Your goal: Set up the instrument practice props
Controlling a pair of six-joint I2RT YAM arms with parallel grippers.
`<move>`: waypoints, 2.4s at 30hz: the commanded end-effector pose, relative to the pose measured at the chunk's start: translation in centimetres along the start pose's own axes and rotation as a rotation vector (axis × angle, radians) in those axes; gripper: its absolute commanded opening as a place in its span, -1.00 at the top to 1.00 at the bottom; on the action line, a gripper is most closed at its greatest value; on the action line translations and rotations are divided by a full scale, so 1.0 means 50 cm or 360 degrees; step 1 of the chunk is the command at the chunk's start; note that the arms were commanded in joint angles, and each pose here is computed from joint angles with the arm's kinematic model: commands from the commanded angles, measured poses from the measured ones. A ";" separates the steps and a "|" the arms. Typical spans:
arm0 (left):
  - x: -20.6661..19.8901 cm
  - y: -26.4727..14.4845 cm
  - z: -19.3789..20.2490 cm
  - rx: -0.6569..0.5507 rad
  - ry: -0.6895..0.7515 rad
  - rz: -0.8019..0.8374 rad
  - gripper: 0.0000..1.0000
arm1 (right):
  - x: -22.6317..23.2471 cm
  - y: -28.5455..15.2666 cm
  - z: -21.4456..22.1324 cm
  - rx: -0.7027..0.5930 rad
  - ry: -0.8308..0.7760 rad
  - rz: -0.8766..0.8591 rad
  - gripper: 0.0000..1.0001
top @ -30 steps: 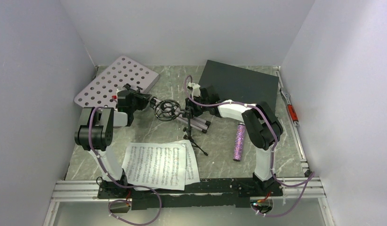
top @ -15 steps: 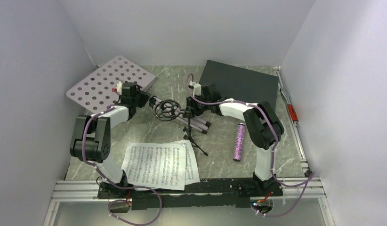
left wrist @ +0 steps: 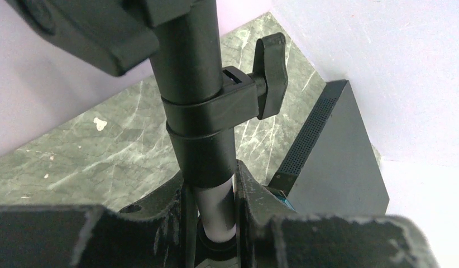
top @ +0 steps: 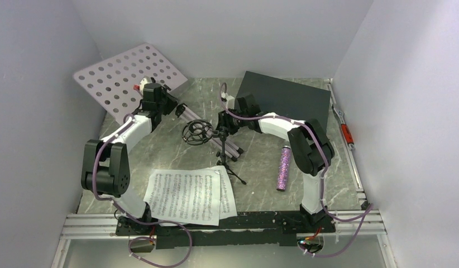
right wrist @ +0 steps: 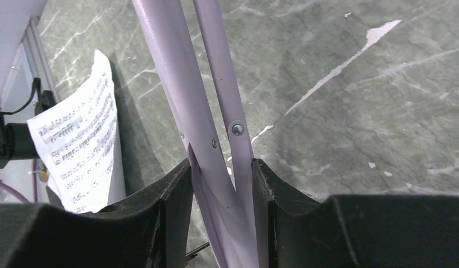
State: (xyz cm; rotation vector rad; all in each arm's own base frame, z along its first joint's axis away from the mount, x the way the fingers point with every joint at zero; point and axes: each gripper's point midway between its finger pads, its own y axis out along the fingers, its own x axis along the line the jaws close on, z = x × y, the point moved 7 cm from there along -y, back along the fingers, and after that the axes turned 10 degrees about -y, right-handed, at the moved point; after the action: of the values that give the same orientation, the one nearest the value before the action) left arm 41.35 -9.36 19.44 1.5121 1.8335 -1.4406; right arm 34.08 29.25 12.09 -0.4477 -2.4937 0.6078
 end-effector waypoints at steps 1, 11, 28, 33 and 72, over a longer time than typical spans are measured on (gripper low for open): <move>-0.235 -0.142 0.006 0.0086 0.0317 0.0742 0.94 | 0.016 0.033 -0.082 -0.0206 -0.0207 -0.0081 0.45; -0.283 -0.189 0.012 0.0108 0.0398 0.0834 0.94 | 0.053 0.044 -0.146 -0.0297 -0.0328 -0.0144 -0.01; -0.294 -0.206 -0.007 0.0025 0.0476 0.0784 0.94 | 0.070 0.022 -0.150 -0.0330 -0.0356 -0.0016 -0.32; -0.300 -0.208 -0.014 -0.0006 0.0510 0.0765 0.94 | 0.078 -0.013 -0.144 -0.0352 -0.0361 0.0103 -0.61; -0.295 -0.195 -0.013 -0.0003 0.0525 0.0698 0.94 | 0.121 -0.005 -0.094 -0.0137 -0.0292 0.0020 1.00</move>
State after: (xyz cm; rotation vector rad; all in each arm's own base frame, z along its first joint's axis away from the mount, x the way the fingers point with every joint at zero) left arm 37.28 -14.66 23.41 1.9581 1.8621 -1.5015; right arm 30.34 32.96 17.97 -0.4047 -2.6437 0.5656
